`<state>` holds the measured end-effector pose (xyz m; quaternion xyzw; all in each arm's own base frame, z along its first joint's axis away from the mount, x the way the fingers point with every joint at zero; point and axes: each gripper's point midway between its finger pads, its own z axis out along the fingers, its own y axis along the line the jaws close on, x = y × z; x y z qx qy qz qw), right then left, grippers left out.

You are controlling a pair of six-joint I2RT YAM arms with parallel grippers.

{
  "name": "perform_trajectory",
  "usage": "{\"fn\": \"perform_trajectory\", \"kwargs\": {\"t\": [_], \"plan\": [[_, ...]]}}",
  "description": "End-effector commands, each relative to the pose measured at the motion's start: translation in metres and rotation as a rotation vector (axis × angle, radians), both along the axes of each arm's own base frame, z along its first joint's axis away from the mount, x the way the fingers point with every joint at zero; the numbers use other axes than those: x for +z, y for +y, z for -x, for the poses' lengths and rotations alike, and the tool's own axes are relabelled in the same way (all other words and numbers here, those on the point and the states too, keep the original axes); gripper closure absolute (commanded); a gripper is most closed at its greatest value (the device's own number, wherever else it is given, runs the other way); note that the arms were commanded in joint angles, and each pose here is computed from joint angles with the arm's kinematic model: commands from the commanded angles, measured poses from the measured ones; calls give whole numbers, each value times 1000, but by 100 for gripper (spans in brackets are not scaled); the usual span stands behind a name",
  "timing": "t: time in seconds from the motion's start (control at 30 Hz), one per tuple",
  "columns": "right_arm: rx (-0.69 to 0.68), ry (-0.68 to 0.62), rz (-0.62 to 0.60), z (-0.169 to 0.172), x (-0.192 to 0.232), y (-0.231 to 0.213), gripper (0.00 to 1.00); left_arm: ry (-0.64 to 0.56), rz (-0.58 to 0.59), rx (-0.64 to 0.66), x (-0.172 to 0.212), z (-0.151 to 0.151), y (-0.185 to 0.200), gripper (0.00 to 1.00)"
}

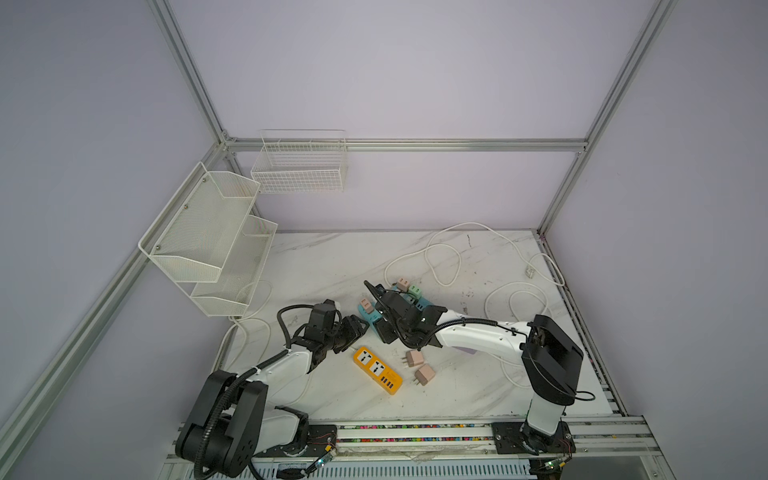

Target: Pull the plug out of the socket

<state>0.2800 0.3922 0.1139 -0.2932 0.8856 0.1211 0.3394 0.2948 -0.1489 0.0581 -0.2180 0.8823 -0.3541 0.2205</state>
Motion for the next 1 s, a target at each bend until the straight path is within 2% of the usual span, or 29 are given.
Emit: {"fn": "perform_trajectory", "kwargs": {"t": [0.0, 0.17, 0.3, 0.43, 0.6, 0.77, 0.97], "plan": [[-11, -11, -35, -1, 3, 2, 37, -87, 60, -26, 24, -21, -11, 41], [-11, 2, -46, 0, -5, 4, 37, -74, 58, -19, 16, -27, -12, 43], [-15, 8, -41, 0, -11, 4, 38, -49, 66, -42, 6, -31, -18, 49], [-11, 9, -36, 0, -10, 4, 38, -40, 67, -53, 2, -35, -21, 49], [-34, -6, -2, -4, -16, -1, 39, -21, 57, -45, -5, -36, -19, 49], [-59, -37, 90, -10, -24, -6, 42, 11, 3, -2, -22, -31, -8, 51], [-41, -47, 88, -10, -22, -1, 42, 28, -19, -28, -31, -26, -10, 51]]}}
